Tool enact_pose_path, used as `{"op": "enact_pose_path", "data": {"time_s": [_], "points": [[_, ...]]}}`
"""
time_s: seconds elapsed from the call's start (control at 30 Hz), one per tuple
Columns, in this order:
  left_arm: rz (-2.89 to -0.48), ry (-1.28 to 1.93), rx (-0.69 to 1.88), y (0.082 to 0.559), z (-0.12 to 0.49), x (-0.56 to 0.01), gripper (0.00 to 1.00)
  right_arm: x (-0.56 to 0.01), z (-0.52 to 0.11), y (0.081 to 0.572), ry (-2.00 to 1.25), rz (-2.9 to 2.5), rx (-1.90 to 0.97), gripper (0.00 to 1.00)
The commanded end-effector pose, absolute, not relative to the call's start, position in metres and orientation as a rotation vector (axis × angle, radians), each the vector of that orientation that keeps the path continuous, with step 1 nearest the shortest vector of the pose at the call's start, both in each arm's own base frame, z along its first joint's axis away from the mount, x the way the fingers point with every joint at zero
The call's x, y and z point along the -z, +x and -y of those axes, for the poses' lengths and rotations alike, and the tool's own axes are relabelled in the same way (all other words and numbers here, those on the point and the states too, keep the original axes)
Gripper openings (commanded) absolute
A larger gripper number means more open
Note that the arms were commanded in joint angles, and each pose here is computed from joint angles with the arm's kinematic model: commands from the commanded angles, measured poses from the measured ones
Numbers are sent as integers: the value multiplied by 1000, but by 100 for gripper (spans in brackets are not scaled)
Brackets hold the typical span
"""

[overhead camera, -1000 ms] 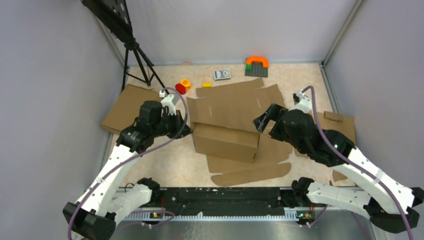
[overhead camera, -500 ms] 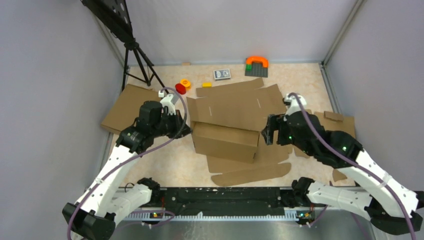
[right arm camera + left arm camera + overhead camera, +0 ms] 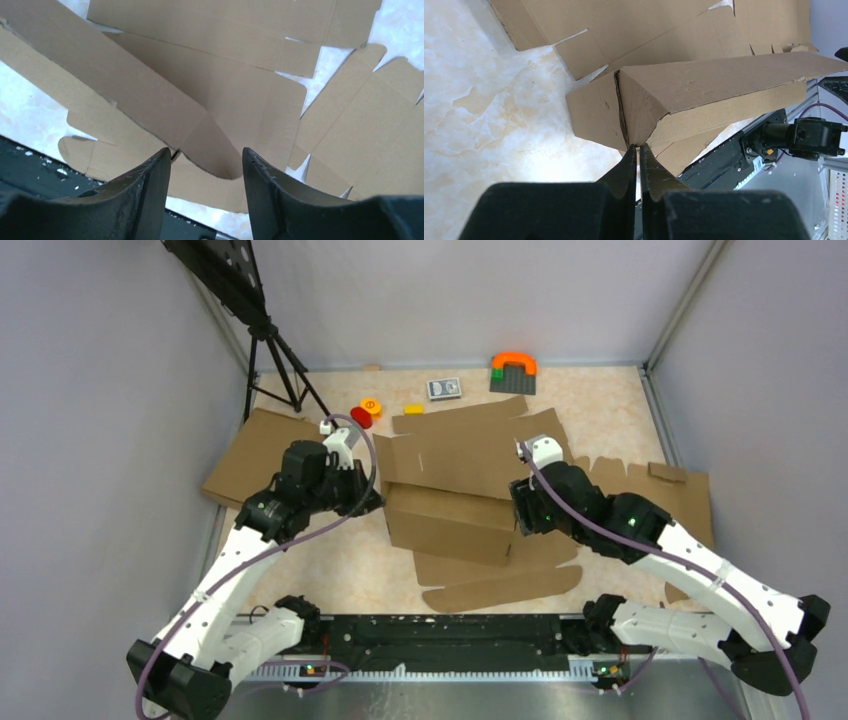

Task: Fold the paper box
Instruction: Close the paper box at the center of the board.

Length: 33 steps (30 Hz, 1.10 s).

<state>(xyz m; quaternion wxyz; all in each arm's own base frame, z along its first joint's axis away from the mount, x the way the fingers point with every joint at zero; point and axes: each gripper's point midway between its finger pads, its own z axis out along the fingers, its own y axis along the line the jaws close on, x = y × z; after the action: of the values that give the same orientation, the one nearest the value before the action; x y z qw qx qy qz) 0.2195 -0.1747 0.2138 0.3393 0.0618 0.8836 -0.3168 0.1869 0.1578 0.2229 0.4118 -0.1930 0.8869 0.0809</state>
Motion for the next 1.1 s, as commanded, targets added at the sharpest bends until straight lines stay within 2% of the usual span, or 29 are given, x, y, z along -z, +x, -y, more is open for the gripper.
{"op": "enact_pose_path", "data": {"time_s": [0.0,0.1,0.23,0.3,0.47,0.67,0.83,1.07], "points": [[-2241,187,820,227,177,-231,3,-244,-159,206,-456,-2122,-176,51],[-2239,189,826,228,178,-233,3,-244,-159,208,-456,-2123,-158,43],[-2232,193,826,230,179,-235,5,-246,-165,207,-471,-2118,-196,27],[-2220,198,814,233,178,-236,16,-248,-166,206,-477,-2109,-207,25],[-2173,230,765,241,175,-243,25,-248,-164,205,-504,-2093,-204,25],[-2133,240,748,250,175,-251,25,-248,-166,204,-529,-2090,-214,22],[-2158,276,798,252,186,-246,19,-251,-169,203,-523,-2089,-238,21],[-2164,292,805,253,188,-241,12,-251,-172,204,-509,-2101,-244,4]]}}
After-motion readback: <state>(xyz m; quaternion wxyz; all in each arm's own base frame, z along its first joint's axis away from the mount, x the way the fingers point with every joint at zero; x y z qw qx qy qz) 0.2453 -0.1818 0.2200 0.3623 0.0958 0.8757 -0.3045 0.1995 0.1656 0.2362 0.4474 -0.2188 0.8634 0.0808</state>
